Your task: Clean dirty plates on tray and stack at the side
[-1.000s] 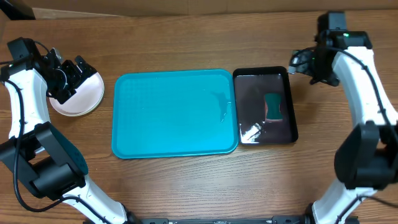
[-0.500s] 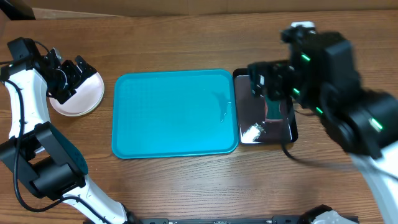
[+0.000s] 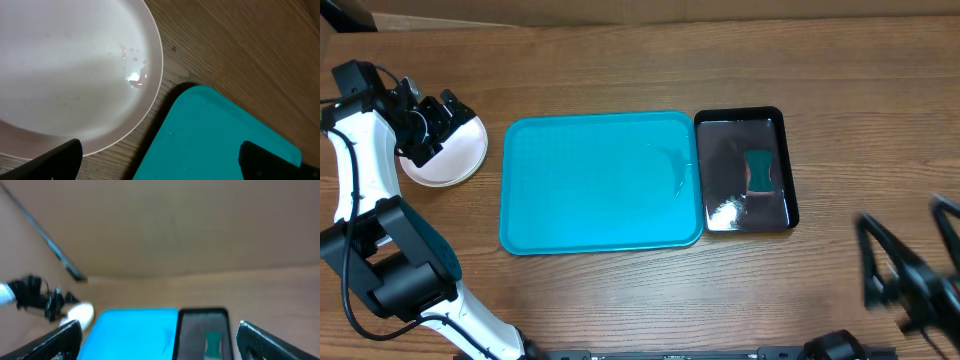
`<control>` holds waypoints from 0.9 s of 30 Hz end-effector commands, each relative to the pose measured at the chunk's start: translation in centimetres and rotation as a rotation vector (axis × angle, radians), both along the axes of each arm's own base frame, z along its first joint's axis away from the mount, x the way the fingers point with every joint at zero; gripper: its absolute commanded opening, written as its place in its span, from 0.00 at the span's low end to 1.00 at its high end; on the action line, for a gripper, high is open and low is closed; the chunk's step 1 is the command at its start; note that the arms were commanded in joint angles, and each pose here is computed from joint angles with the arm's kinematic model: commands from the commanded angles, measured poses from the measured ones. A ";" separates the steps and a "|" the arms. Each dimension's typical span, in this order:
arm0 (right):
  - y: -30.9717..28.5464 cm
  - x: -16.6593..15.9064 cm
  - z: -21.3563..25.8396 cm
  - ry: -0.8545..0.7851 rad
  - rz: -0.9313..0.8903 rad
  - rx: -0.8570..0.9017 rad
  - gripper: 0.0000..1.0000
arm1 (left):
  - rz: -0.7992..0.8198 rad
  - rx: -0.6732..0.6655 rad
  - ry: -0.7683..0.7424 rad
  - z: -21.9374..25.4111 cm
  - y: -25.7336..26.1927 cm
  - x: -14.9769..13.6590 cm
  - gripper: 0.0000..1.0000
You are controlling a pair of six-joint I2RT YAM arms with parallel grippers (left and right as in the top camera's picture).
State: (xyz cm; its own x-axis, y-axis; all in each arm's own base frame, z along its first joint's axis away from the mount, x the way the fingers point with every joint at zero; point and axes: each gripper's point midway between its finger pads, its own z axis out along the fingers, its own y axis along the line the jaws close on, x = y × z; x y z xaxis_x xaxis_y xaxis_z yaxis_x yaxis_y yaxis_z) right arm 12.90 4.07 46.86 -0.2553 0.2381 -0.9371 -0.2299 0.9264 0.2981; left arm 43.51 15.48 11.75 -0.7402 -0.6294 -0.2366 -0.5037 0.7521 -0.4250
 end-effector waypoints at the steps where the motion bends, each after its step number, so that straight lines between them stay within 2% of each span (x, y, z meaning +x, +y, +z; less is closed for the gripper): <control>1: -1.1 -1.7 -0.4 -0.082 -0.051 0.017 1.00 | -0.023 -0.002 -0.023 0.7 -0.3 0.3 1.00; 6: -2.0 -2.4 -0.7 -0.307 -0.133 0.015 1.00 | -0.023 -0.002 -0.023 0.7 -0.3 0.3 1.00; 9: -1.8 -1.3 -1.8 -0.440 -0.138 -0.030 1.00 | -0.023 -0.002 -0.023 0.7 -0.3 0.3 1.00; 16: -0.7 2.0 -5.8 -0.666 -0.100 -0.004 1.00 | -0.023 -0.002 -0.023 0.7 -0.3 0.3 1.00; 21: -0.1 5.2 -10.3 -0.694 -0.085 0.004 1.00 | -0.023 -0.002 -0.023 0.7 -0.3 0.3 1.00; 27: -0.2 8.4 -16.7 -0.631 -0.104 -0.002 1.00 | -0.023 -0.001 -0.024 0.7 -0.3 0.3 1.00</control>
State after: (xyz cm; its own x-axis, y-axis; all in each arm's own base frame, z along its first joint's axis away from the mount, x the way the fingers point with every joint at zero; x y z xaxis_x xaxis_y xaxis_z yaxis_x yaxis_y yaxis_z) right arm 20.34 4.01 32.76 0.3936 0.2376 -0.8880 -0.2866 0.9496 0.1271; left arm 43.46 15.41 11.74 -0.7411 -0.6296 -0.2331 -0.5035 0.7509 -0.4273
